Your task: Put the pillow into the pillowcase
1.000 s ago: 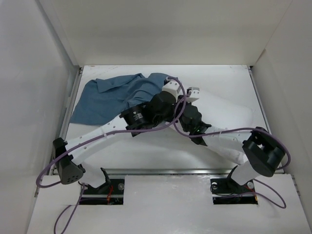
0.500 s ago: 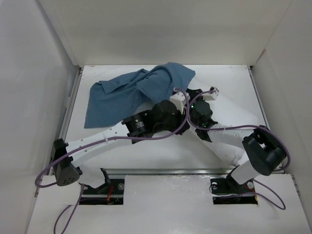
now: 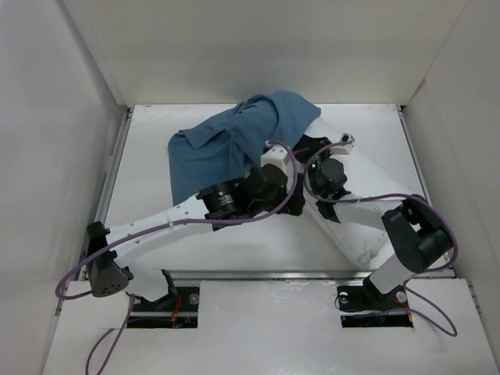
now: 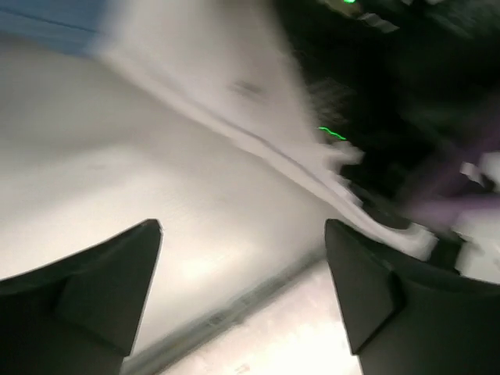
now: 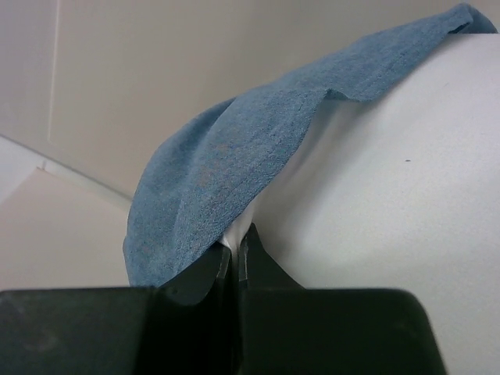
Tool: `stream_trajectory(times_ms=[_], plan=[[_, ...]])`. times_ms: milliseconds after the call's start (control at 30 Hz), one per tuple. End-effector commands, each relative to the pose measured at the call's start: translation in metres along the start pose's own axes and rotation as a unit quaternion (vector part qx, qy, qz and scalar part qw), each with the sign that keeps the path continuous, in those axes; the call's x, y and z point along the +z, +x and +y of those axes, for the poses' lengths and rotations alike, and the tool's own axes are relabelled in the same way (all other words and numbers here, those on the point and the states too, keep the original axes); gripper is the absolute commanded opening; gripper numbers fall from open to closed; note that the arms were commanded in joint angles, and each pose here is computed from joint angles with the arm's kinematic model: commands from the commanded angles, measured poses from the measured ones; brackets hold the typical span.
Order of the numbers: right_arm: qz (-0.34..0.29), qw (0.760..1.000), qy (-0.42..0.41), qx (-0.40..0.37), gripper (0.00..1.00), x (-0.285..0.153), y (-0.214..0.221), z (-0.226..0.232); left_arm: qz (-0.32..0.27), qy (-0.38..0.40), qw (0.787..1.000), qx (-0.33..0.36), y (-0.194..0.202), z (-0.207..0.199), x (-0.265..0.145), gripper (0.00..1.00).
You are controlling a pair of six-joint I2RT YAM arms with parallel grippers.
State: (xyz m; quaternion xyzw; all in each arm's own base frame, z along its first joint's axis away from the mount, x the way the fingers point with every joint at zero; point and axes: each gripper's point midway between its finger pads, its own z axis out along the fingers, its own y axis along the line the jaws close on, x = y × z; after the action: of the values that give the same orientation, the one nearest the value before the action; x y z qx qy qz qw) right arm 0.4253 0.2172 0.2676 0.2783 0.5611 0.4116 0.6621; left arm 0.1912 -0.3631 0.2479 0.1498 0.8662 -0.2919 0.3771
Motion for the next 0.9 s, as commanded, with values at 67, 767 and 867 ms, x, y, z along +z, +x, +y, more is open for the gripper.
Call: stream_trajectory(times_ms=[67, 767, 867], plan=[[-0.052, 0.994, -0.087, 0.036, 0.0, -0.003, -0.047, 0.057, -0.135, -0.258, 0.948, -0.126, -0.041, 0.121, -0.026, 0.88], [-0.015, 0.998, -0.062, -0.002, 0.0, 0.004, -0.037, 0.056, -0.253, -0.29, 0.923, -0.003, -0.09, 0.123, 0.034, 0.96], [-0.012, 0.998, -0.058, -0.005, 0.0, 0.004, -0.035, 0.054, -0.248, -0.252, 0.935, 0.026, -0.093, 0.108, 0.046, 0.96]])
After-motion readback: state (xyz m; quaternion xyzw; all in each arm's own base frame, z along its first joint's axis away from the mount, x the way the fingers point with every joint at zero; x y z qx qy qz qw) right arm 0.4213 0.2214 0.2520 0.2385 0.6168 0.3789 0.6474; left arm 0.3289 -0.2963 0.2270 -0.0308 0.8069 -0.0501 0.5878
